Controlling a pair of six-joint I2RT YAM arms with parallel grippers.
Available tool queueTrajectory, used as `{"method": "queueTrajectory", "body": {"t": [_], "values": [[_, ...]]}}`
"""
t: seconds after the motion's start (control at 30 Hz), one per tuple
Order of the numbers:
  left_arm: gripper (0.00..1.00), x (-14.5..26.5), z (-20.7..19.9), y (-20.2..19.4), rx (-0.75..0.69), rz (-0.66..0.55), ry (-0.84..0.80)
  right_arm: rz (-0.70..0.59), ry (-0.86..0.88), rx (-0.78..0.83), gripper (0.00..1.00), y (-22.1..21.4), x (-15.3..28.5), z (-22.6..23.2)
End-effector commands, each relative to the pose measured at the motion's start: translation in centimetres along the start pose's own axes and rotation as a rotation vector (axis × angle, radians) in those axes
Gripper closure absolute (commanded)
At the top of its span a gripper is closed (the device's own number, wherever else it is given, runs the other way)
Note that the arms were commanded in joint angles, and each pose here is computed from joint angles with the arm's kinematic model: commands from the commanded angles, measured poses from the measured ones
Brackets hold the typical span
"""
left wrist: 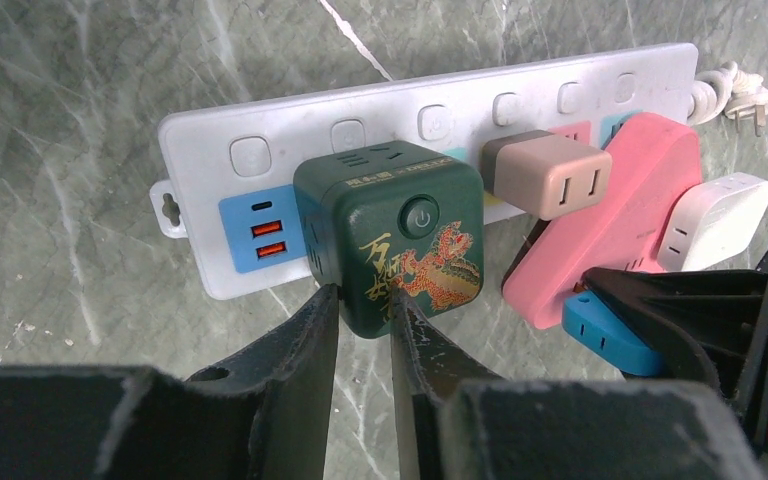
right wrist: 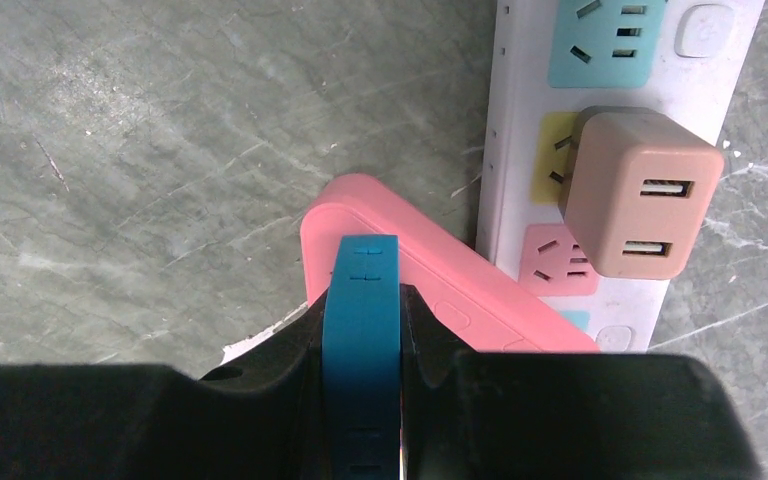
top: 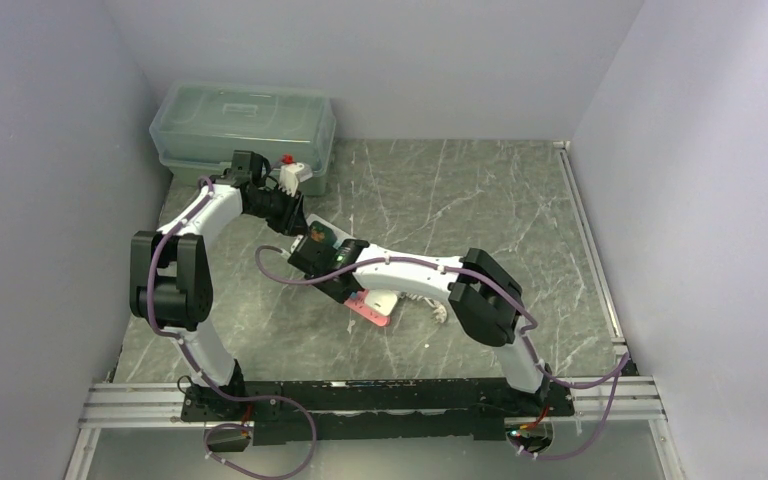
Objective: Insert the plug
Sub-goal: Insert the plug into the socket.
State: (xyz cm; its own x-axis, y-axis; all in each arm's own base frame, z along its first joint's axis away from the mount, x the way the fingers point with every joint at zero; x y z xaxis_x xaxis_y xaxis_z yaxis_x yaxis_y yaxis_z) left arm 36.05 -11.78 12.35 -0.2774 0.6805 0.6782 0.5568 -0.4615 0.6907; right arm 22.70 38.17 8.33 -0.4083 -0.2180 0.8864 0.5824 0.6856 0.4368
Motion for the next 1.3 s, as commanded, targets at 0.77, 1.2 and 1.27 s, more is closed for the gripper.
{"method": "queueTrajectory", "body": {"t": [0.77, 1.2, 1.27], "values": [[0.72, 0.4, -1.3, -1.3, -0.008, 0.061, -0.005, -0.052, 0.038, -0.035, 0.44, 1.9, 2.8, -0.6], [0.72, 0.7, -1.2, -1.3, -0.009, 0.059, 0.001, -0.042, 0.031, -0.007, 0.73, 1.6, 3.8, -0.6], [0.73, 0.7, -1.1, -1.4, -0.008, 0.06, 0.002, -0.04, 0.022, 0.0, 0.73, 1.3, 3.9, -0.6]]}}
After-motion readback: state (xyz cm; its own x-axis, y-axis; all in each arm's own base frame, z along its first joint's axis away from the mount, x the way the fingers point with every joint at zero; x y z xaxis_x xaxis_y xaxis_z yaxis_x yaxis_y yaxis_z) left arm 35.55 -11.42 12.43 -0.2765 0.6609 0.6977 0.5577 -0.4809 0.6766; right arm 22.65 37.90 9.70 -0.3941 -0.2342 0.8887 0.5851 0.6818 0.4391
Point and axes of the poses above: each gripper's point midway between its finger pads, its own x axis back along the fingers, its own z axis along the line the jaws close on, y = z × x, the point moved 3 cm from there along x, back along the fingers, and after that the axes turned 10 degrees about -x, right-handed, at the moved point
